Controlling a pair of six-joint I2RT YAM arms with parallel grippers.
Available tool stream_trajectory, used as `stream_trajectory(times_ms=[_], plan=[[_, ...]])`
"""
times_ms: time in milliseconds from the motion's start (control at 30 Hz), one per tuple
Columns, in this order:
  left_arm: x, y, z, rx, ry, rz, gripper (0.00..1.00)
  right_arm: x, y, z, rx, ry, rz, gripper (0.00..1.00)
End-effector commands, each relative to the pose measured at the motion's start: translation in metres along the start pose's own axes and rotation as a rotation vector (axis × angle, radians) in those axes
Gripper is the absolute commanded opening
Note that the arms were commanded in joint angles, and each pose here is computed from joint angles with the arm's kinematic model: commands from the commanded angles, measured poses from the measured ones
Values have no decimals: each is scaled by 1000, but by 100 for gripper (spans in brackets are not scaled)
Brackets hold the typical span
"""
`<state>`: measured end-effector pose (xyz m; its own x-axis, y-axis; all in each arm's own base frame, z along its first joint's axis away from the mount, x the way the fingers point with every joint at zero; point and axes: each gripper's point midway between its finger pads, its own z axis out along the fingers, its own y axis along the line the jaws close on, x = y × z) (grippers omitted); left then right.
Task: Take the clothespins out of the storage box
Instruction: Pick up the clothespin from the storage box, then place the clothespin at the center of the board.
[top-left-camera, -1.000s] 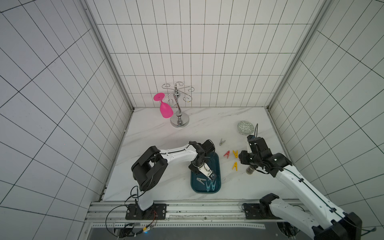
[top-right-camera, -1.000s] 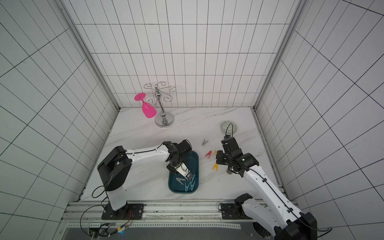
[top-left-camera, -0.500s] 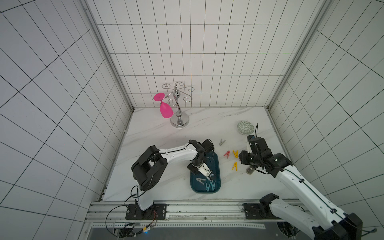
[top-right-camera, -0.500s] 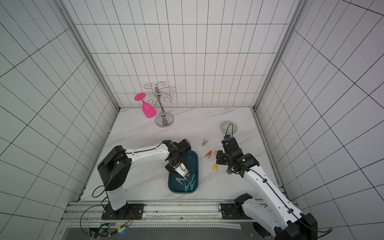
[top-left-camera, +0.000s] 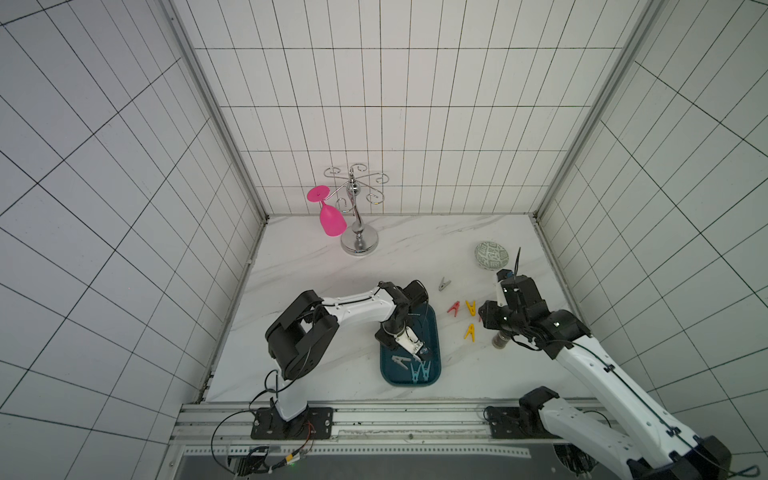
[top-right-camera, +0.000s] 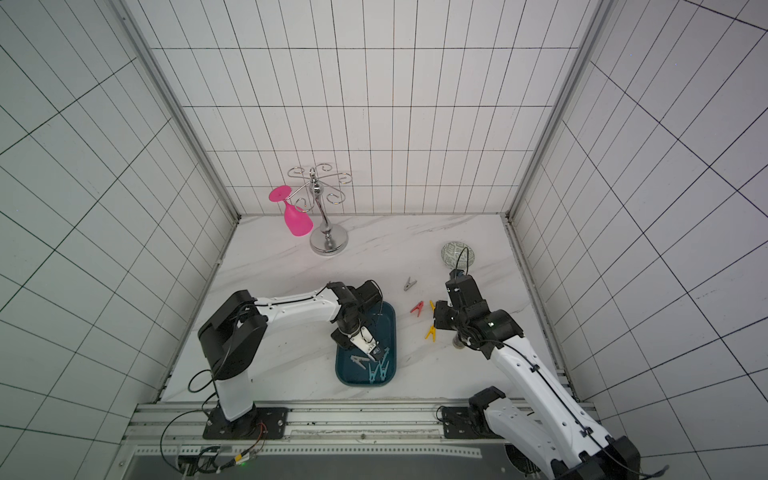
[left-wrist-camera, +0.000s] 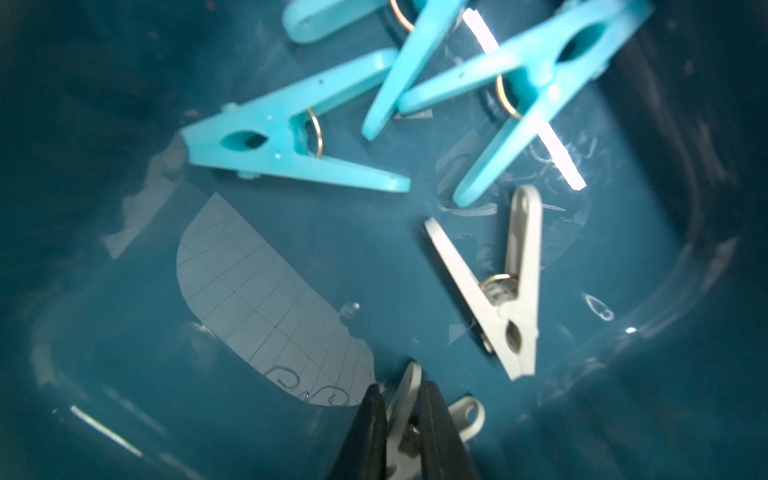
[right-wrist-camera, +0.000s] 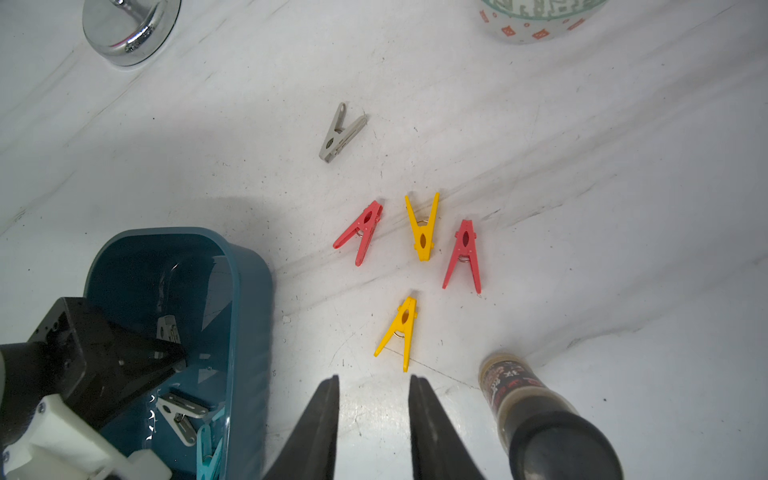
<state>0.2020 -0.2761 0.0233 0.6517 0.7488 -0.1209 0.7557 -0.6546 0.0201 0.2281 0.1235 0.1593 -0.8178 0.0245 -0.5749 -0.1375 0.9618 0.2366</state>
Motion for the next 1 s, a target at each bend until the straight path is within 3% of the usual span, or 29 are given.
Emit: stream_trajectory(times_ms=[0, 233, 500, 733, 967], plan=[[6, -1, 10, 12, 14, -4, 17, 8, -3, 2, 10, 11, 5, 32], [4, 4, 5, -11, -1, -18, 13, 8, -3, 3, 12, 14, -3, 32], [-22, 33, -43, -127, -130, -145, 7, 5, 1, 7, 3, 22, -12, 32], [-26, 64, -101, -302, -281, -423, 1, 2, 5, 12, -3, 39, -35, 32], [36, 93, -148, -542, -334, -903, 3, -1, 19, 17, -39, 63, -92, 33]])
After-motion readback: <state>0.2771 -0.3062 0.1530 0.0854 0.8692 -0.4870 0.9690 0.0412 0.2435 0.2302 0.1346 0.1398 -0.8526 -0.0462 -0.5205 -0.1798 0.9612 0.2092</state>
